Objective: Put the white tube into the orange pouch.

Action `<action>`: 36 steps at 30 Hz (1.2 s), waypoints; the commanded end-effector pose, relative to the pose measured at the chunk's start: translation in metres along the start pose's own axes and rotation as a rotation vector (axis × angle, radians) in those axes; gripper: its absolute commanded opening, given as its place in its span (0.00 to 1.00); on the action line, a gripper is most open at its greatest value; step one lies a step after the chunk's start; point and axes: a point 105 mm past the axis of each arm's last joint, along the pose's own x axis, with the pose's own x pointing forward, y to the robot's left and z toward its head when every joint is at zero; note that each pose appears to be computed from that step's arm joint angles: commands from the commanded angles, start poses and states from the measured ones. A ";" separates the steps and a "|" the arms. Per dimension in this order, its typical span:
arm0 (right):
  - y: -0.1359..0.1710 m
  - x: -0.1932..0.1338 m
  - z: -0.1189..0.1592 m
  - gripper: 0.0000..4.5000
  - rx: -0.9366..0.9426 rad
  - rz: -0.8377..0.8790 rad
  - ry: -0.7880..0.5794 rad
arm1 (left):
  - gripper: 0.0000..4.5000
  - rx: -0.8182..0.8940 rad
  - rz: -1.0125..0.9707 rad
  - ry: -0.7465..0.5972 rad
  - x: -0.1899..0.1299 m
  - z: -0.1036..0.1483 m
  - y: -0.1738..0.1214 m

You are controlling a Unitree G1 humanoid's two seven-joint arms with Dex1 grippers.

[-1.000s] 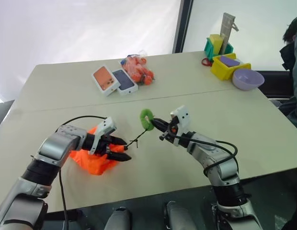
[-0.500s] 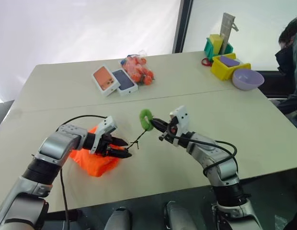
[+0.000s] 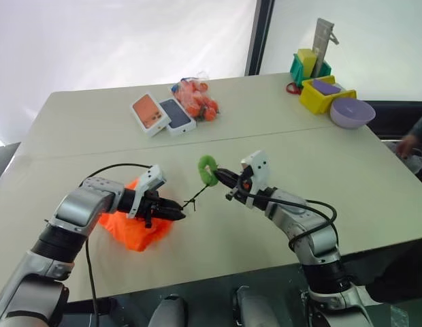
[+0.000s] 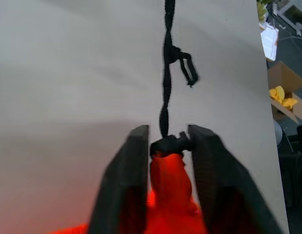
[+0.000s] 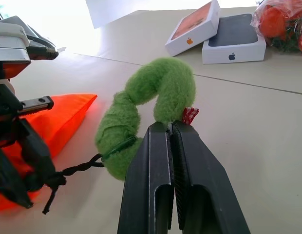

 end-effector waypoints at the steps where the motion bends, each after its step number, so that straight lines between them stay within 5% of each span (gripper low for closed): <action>1: 0.003 0.001 0.014 0.00 -0.040 0.013 -0.049 | 0.08 0.055 0.013 0.004 -0.004 0.007 0.000; 10: -0.007 -0.002 0.017 0.00 -0.053 -0.030 -0.060 | 0.08 0.117 0.005 0.034 -0.007 0.001 -0.002; 22: -0.101 -0.028 0.021 0.00 -0.117 -0.502 -0.048 | 0.08 0.151 0.004 0.164 -0.028 -0.036 -0.021; 29: -0.095 -0.020 0.018 0.00 -0.107 -0.459 -0.045 | 0.08 0.141 0.038 0.102 -0.033 -0.035 -0.025; 33: -0.081 -0.016 0.013 0.32 -0.082 -0.363 -0.026 | 0.48 0.123 0.093 -0.094 -0.034 -0.006 -0.018; 36: -0.080 -0.021 0.012 0.68 -0.100 -0.347 -0.019 | 0.84 0.116 0.180 -0.192 -0.043 0.009 -0.011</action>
